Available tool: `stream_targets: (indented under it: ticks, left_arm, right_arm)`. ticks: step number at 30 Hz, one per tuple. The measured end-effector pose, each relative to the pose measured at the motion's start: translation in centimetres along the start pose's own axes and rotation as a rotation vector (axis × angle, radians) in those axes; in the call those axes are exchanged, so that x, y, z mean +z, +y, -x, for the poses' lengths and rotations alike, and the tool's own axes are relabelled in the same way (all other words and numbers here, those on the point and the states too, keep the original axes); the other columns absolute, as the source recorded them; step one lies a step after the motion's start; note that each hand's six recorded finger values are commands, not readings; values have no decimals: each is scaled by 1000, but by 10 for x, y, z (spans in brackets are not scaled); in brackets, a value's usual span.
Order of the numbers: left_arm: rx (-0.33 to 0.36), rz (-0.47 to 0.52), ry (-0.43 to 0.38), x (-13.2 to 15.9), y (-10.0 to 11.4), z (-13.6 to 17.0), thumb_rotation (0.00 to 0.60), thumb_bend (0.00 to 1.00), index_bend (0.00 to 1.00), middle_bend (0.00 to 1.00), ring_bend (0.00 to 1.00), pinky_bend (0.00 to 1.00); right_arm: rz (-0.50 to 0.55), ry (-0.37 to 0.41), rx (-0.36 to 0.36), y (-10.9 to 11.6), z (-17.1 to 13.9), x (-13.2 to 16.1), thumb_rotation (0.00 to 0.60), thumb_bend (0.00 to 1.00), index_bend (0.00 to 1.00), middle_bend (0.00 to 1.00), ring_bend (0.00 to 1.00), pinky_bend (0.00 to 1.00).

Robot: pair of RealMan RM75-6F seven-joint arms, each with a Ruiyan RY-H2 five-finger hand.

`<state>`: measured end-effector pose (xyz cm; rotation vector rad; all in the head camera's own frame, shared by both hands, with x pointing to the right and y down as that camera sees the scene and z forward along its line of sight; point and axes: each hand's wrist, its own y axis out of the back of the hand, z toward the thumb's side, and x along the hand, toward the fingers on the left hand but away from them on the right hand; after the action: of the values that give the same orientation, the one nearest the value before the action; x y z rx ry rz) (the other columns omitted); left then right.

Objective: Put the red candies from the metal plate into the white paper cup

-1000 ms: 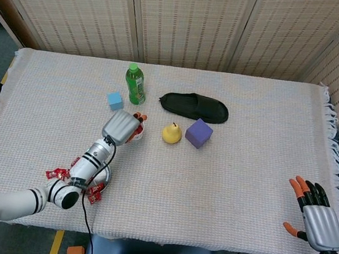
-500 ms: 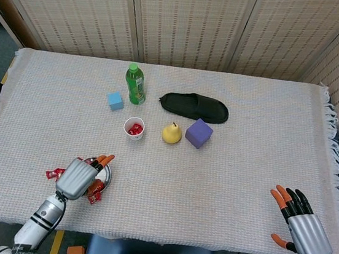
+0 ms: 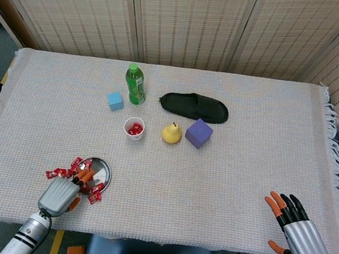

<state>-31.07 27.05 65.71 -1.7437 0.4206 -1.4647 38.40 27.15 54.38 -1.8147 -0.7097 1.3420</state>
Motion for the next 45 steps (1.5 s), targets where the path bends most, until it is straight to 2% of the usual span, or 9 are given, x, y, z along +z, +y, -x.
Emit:
stream_targets:
  ticks: [3, 12, 21, 25, 27, 32, 39, 45]
  left_arm:
    - [-21, -13, 13, -4, -6, -5, 600, 381, 39, 88, 788, 1000]
    - [-24, -35, 50, -15, -10, -22, 600, 381, 140, 182, 789, 1000]
    - [-54, -67, 29, -6, -20, -33, 600, 382, 152, 165, 790, 1000]
    - [-70, -90, 35, -5, -23, -37, 600, 382, 203, 170, 790, 1000]
    - [-72, -102, 40, -6, -23, -39, 600, 383, 264, 207, 790, 1000]
    - [-60, -126, 46, -7, -22, -40, 600, 381, 420, 369, 790, 1000]
    - [-18, -154, 39, -5, -20, -39, 600, 381, 506, 520, 797, 1000]
    - [10, -169, 34, -3, -19, -36, 600, 379, 563, 602, 807, 1000]
  right_arm:
    - [-1, 0, 4, -1, 1, 0, 600, 47, 0, 0, 0, 0]
    - [-6, -11, 2, -1, 3, -1, 600, 47, 0, 0, 0, 0]
    - [-9, -15, 5, -1, 4, -2, 600, 47, 0, 0, 0, 0]
    - [-8, -18, 1, 0, 4, -2, 600, 47, 0, 0, 0, 0]
    - [-8, -19, 1, 0, 4, -2, 600, 46, 0, 0, 0, 0]
    - [-11, -19, 7, -2, 5, -2, 600, 47, 0, 0, 0, 0]
    - [-13, -20, 8, -2, 6, -2, 600, 47, 0, 0, 0, 0]
    - [-14, -20, 10, -3, 6, -2, 600, 47, 0, 0, 0, 0]
